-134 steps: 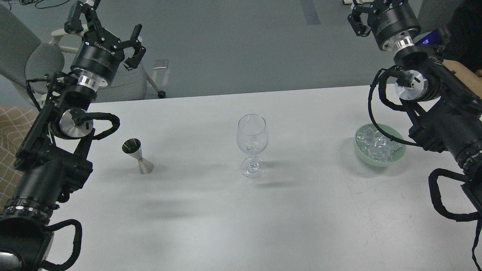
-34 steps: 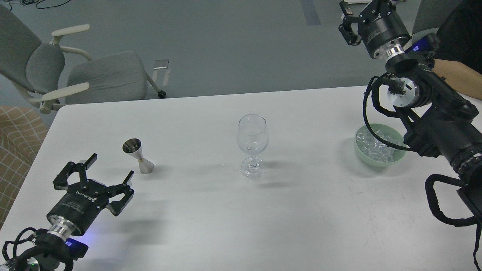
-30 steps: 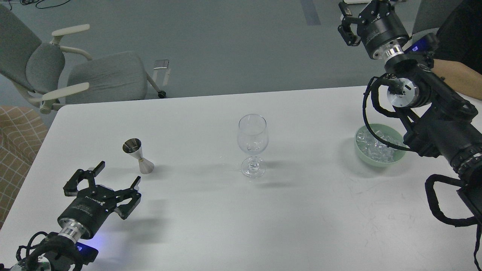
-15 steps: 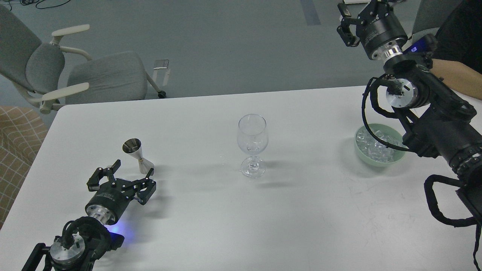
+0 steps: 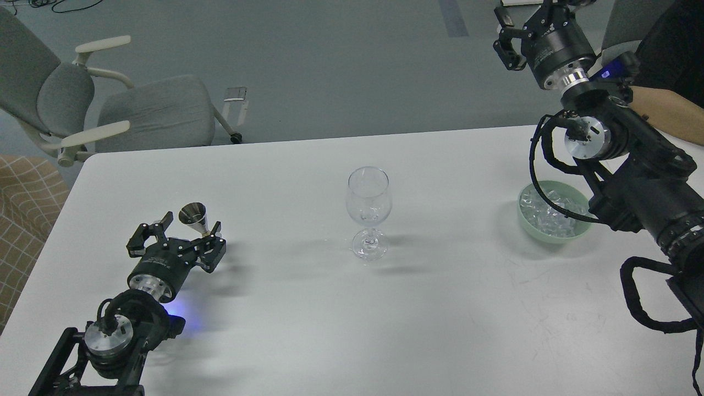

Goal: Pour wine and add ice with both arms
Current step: 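Close the left gripper around the metal jigger, then lift the jigger with the left gripper and carry it toward the wine glass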

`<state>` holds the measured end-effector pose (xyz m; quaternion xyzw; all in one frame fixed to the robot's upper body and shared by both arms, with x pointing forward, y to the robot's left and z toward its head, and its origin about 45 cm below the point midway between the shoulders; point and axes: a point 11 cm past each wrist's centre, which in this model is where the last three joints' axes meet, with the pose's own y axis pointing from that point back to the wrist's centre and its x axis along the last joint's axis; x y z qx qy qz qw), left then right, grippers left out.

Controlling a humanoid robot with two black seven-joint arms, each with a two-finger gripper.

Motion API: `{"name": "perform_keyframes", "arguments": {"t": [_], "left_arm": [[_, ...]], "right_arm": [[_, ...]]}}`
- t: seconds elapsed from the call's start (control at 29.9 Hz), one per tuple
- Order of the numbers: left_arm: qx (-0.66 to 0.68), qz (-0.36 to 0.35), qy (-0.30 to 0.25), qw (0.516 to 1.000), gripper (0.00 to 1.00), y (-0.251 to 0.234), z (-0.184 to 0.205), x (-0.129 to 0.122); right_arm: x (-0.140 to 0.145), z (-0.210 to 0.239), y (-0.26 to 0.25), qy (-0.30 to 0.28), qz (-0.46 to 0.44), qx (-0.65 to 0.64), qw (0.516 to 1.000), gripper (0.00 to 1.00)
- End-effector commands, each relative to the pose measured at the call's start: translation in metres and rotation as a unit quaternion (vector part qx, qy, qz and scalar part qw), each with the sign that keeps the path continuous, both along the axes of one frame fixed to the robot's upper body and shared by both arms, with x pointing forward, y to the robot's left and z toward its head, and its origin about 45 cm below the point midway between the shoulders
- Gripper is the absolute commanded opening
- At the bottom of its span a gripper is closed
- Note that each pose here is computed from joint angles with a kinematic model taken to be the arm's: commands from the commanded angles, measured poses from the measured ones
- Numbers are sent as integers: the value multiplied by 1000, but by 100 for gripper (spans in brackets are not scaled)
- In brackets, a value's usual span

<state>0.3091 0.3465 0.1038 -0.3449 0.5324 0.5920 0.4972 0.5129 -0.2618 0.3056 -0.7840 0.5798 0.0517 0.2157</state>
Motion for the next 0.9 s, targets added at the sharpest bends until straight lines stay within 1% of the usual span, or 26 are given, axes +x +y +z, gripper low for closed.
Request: {"name": "perform_keyframes", "arguments": {"t": [0.0, 0.07, 0.13, 0.17, 0.2, 0.27, 0.43, 0.57, 0.63, 0.67, 0.8, 0.84, 0.87], "left_arm": [[-2, 3, 2, 1000, 92, 1, -1, 4], [-3, 3, 2, 1000, 90, 0, -1, 4], [-3, 3, 0, 1000, 80, 0, -1, 5], [-2, 3, 0, 1000, 69, 0, 0, 5], [-3, 4, 0, 1000, 61, -1, -1, 5], [-1, 5, 0, 1000, 50, -2, -1, 5], [1, 6, -2, 1000, 47, -2, -2, 5], [0, 6, -3, 1000, 36, -1, -2, 4], [-2, 4, -13, 1000, 36, -2, 0, 4], [-3, 2, -19, 1000, 34, -4, 1, 5], [-12, -6, -43, 999, 20, -11, 3, 4], [-12, -6, -44, 999, 7, -11, 4, 4], [-12, -7, -44, 999, 3, -11, 4, 4]], "right_arm": [[0, 1, 0, 0, 0, 0, 1000, 100], [0, 2, 0, -1, 0, -1, 1000, 100], [1, 2, -2, -1, -2, -1, 1000, 100], [1, 2, -1, -1, -1, -2, 1000, 100], [1, 3, -1, -2, -1, -1, 1000, 100], [1, 2, -1, -1, -2, -3, 1000, 100], [1, 1, 0, 0, -2, -3, 1000, 100], [1, 3, 0, -2, -2, -3, 1000, 100], [2, 4, 0, -2, -2, -3, 1000, 100], [2, 4, 0, -2, -2, -3, 1000, 100], [2, 5, 0, -3, -3, -3, 1000, 100], [2, 5, 0, -3, -3, -3, 1000, 100], [2, 5, 0, -3, -3, -3, 1000, 100]]}}
